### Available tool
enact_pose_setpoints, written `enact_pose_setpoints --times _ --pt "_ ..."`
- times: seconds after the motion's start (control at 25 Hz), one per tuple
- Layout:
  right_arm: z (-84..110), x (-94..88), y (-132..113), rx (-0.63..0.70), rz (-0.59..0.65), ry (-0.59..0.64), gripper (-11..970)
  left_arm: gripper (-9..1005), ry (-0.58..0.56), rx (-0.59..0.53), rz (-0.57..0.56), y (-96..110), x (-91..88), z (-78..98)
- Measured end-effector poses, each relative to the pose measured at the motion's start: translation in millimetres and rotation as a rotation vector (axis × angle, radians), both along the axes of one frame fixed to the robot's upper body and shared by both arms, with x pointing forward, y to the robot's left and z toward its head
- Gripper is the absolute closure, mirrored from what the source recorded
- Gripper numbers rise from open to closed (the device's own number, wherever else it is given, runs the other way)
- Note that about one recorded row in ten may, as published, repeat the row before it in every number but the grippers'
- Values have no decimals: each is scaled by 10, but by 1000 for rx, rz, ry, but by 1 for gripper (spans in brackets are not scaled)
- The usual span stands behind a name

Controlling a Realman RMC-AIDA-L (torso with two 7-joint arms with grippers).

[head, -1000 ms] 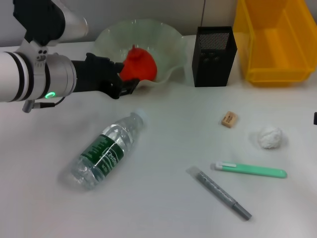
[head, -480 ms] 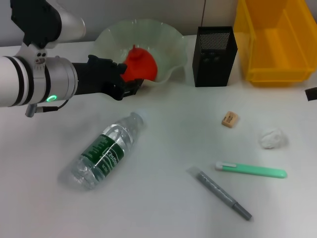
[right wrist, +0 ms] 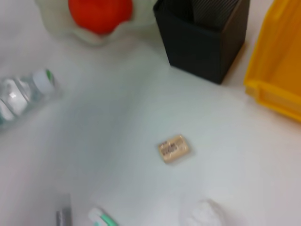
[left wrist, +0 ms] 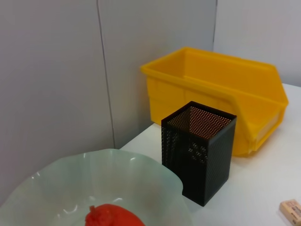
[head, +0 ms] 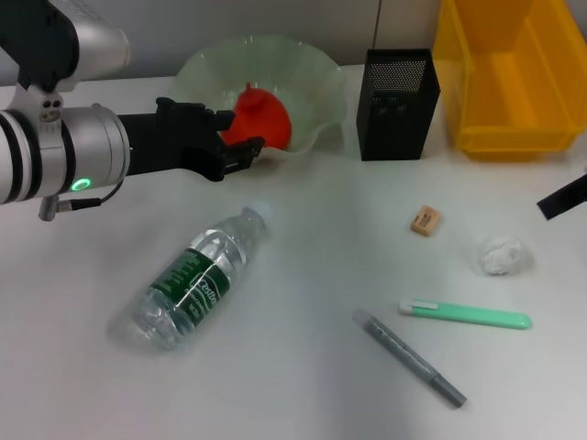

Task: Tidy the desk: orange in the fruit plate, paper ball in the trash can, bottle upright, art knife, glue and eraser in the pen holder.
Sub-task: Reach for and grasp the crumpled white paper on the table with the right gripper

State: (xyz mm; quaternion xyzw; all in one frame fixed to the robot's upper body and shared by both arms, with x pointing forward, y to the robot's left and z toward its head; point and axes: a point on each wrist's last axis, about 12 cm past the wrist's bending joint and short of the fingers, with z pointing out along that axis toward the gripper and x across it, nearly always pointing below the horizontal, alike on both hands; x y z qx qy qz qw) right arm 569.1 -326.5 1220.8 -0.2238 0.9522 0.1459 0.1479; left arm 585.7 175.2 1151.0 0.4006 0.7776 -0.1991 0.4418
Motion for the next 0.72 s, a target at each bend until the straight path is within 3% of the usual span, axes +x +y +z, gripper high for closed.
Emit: enact_pose_setpoints --times 0.16,0.72 --pt "-178 101 123 -62 17 44 258 495 -1 -1 3 12 5 4" --pt "-651 256 212 -75 34 39 258 495 -7 2 -15 -18 7 39"
